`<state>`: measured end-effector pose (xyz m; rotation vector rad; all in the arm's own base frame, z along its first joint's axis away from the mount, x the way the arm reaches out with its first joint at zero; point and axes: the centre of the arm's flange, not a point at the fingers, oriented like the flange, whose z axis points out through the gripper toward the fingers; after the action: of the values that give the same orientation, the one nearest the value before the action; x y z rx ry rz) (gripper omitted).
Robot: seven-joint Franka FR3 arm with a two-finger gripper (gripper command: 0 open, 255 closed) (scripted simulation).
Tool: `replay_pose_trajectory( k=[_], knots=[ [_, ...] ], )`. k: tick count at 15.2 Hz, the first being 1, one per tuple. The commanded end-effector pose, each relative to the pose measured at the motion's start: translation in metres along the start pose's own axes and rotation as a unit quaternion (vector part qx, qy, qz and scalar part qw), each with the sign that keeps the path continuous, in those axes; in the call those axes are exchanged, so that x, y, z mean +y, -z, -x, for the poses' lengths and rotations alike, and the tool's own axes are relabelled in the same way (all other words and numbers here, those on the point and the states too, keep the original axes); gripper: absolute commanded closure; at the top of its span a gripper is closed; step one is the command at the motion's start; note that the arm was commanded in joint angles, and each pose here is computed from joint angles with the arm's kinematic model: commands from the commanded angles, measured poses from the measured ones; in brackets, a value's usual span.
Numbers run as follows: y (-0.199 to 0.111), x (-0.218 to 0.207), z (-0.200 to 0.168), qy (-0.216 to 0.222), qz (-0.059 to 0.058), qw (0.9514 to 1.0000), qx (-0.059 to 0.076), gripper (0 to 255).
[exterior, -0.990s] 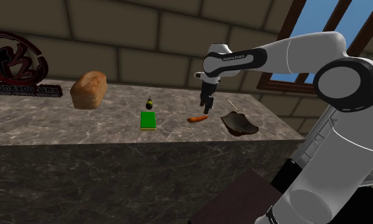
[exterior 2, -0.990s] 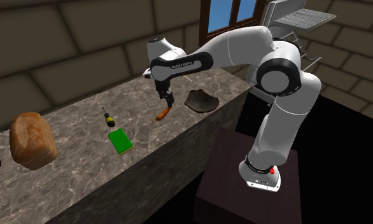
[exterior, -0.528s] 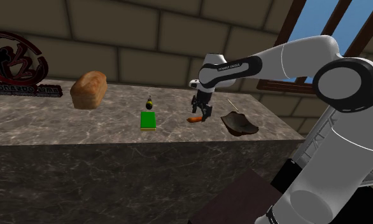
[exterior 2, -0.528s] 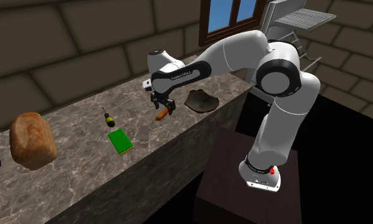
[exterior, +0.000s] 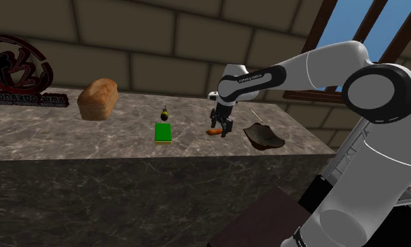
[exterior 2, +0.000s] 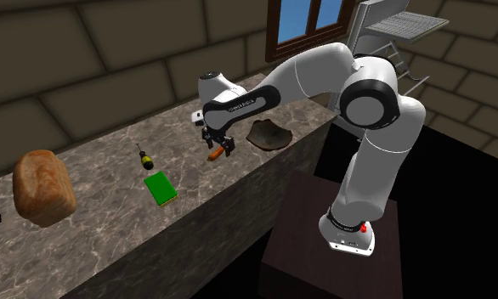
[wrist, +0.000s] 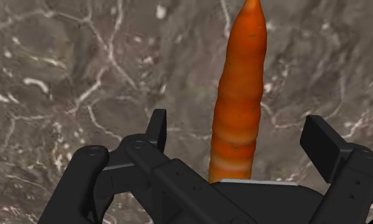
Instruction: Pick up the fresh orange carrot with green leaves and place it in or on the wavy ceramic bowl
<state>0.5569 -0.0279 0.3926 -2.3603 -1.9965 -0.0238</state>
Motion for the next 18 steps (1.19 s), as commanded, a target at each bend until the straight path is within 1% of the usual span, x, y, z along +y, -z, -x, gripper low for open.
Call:
replay_pose_trajectory(
  k=[1, 2, 3, 12, 18],
  knots=[
    [0.000, 0.000, 0.000, 0.000, 0.000, 1.0000, 0.000, 0],
    [0.000, 0.000, 0.000, 0.000, 0.000, 1.0000, 0.000, 0],
    [0.000, 0.000, 0.000, 0.000, 0.000, 1.0000, 0.000, 255],
    [0.000, 0.000, 0.000, 0.000, 0.000, 1.0000, 0.000, 255],
    [0.032, -0.001, -0.001, 0.000, 0.000, 1.0000, 0.000, 255]
  ],
)
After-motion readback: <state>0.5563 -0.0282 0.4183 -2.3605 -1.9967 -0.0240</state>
